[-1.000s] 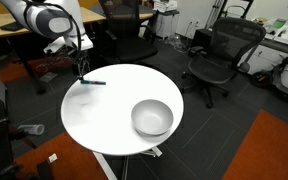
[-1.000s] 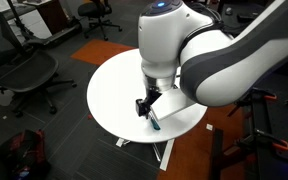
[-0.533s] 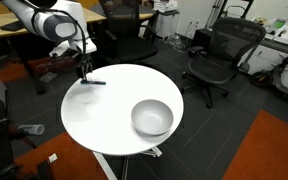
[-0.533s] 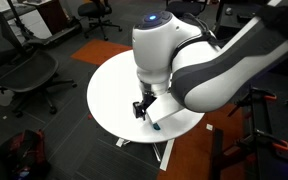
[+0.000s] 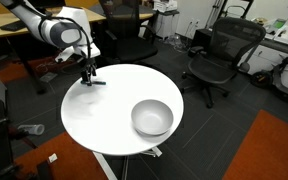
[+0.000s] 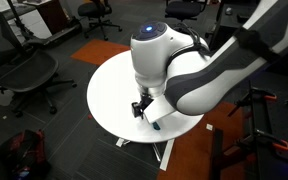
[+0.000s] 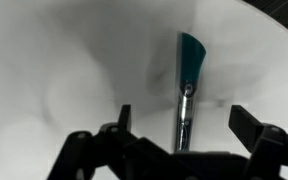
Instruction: Put the marker on top of the book
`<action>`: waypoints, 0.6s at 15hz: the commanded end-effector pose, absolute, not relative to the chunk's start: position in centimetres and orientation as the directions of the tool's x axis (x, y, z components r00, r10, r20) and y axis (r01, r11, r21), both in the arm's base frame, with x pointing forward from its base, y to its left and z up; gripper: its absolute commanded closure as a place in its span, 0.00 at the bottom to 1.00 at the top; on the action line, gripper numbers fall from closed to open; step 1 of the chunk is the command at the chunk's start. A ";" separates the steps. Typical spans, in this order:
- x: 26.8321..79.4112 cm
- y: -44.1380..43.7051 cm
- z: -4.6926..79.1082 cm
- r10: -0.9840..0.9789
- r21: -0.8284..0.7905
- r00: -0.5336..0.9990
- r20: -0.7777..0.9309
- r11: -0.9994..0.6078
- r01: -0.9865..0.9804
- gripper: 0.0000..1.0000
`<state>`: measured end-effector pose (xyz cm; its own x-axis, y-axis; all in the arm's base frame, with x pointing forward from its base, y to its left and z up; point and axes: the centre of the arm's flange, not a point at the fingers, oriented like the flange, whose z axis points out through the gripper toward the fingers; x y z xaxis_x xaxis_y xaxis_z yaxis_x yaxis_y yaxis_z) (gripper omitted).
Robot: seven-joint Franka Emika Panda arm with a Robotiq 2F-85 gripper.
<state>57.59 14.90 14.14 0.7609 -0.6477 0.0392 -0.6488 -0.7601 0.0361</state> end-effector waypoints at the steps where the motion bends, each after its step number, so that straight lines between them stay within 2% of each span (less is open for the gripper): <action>1: 58.4 15.0 13.4 -0.659 0.031 0.749 0.073 -0.749 -0.662 0.00; 2: 58.5 14.9 13.3 -0.657 0.029 0.750 0.074 -0.751 -0.660 0.25; 3: 58.5 14.9 13.2 -0.657 0.030 0.750 0.075 -0.750 -0.660 0.26; 4: 58.6 14.9 13.1 -0.657 0.031 0.750 0.076 -0.750 -0.660 0.32; 9: 58.9 14.7 12.9 -0.657 0.033 0.750 0.080 -0.750 -0.661 0.73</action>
<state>58.34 14.46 12.93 0.7573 -0.6512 0.0491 -0.6530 -0.7562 0.0422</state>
